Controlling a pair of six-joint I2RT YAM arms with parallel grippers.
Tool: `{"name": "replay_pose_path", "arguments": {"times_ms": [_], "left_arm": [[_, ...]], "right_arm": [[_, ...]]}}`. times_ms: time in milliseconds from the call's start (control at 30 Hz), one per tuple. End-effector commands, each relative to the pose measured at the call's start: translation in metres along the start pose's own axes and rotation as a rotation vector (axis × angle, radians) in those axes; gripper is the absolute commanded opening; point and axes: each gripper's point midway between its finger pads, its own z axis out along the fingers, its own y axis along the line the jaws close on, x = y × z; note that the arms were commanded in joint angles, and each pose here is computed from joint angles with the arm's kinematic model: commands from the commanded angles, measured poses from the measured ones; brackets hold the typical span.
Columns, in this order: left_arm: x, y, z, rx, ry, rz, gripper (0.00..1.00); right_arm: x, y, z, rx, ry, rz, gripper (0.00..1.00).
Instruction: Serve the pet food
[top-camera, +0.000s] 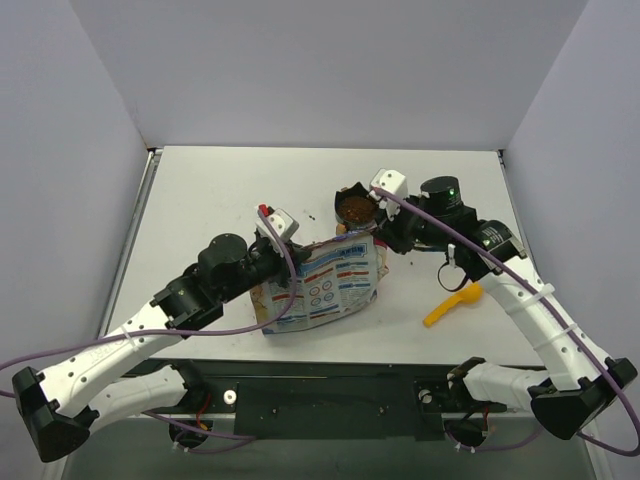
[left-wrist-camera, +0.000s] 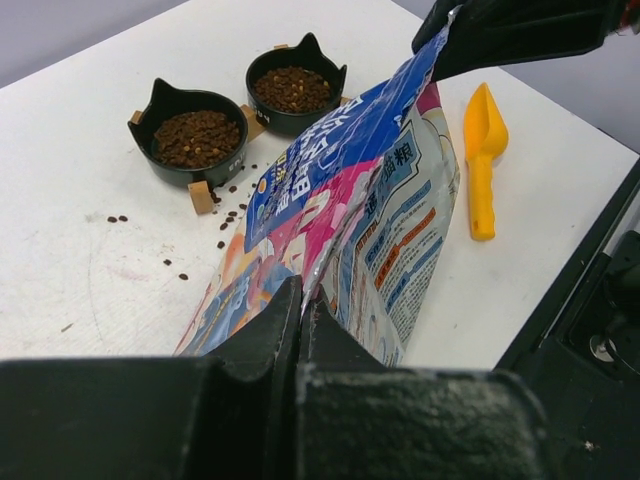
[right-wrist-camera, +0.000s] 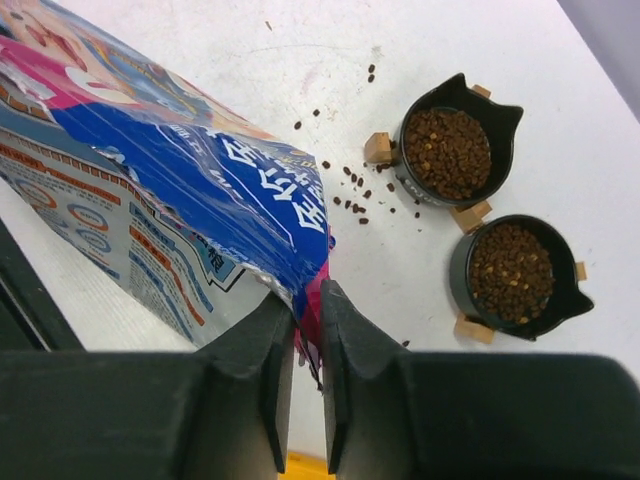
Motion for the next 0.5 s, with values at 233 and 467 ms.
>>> {"name": "replay_pose_path", "arguments": {"times_ms": [233,467], "left_arm": [[0.007,0.024,-0.026,-0.08,0.071,-0.012,0.0],[0.0,0.024,-0.028,-0.082,0.062,-0.02,0.29]], "right_arm": [[0.003,-0.026,-0.054,0.279,0.008,0.152,0.71],[0.0,-0.022,-0.056,0.283,-0.052,0.221,0.8]]}}
